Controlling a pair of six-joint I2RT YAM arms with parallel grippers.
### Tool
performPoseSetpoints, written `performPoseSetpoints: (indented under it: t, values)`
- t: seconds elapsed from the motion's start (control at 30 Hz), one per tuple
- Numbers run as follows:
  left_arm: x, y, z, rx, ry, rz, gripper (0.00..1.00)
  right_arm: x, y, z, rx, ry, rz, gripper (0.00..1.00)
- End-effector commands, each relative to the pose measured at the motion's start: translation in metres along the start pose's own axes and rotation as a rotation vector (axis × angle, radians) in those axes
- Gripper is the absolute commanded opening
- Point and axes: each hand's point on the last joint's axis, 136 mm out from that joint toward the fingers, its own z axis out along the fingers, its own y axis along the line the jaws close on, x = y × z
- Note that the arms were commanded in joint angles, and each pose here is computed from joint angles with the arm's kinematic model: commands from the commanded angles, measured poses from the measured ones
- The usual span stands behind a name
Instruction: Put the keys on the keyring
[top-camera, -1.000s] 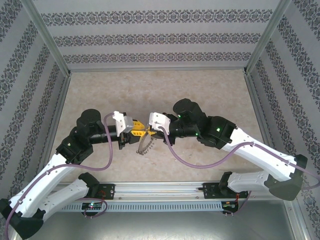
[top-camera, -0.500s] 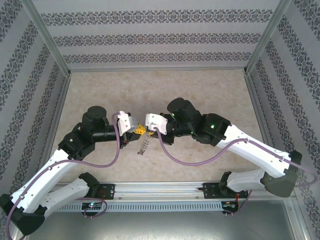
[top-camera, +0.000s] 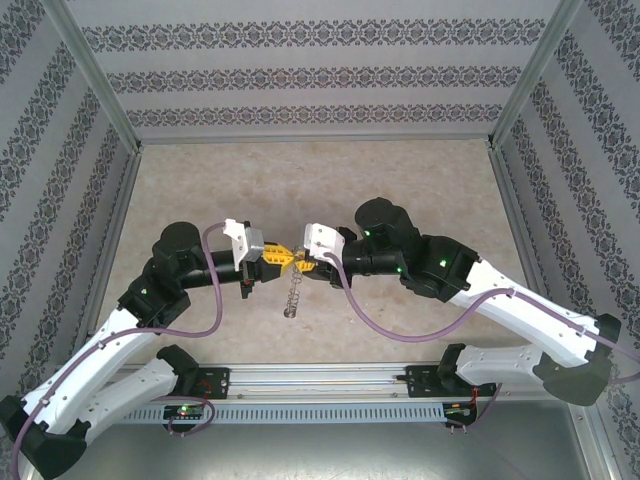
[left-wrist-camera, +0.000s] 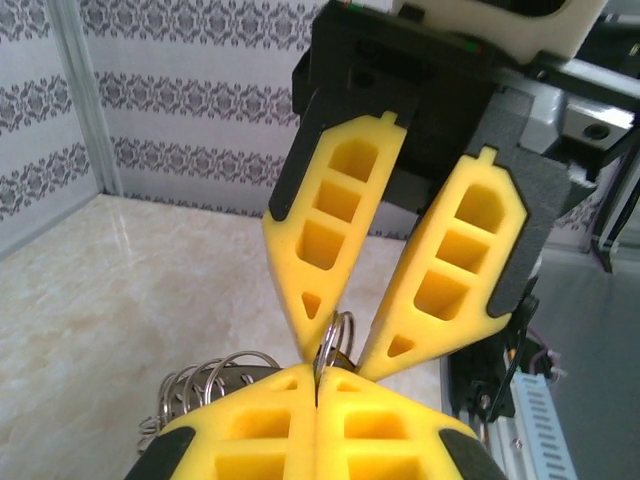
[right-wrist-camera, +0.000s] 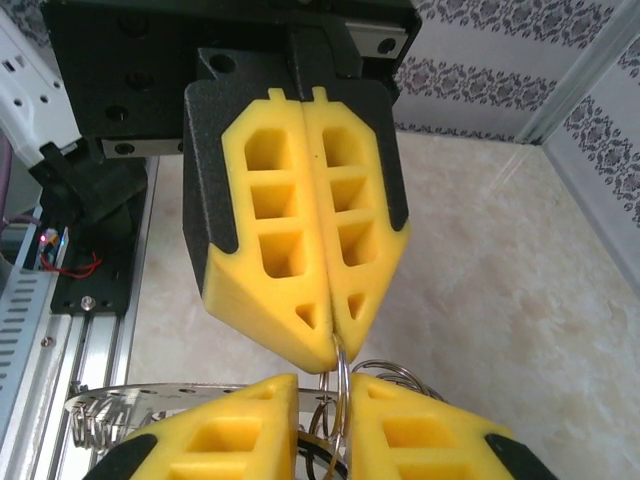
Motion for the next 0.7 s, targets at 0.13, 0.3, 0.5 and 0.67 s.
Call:
performPoseSetpoints:
  t: [0.13,0.3,0.5,0.67]
  values:
    - [-0.048,-0.016,-0.011,0.059,-0.245,0.030,0.00,-0.008,0.003,-0.005,-0.016,-0.051,0.018,0.03]
    - [-0.024,-0.010,-0.003,0.043,-0.120,0.024,0.00,-0.006,-0.005,-0.007,0.024,-0.011,-0.014,0.00]
    - [0.004,-0.001,-0.002,-0.003,0.094,0.084,0.19,-0.002,-0.009,0.003,0.008,0.080,-0.067,0.00]
    - [0.012,0.001,-0.002,-0.003,0.163,0.104,0.11,-0.002,-0.006,0.012,-0.023,0.110,-0.089,0.00]
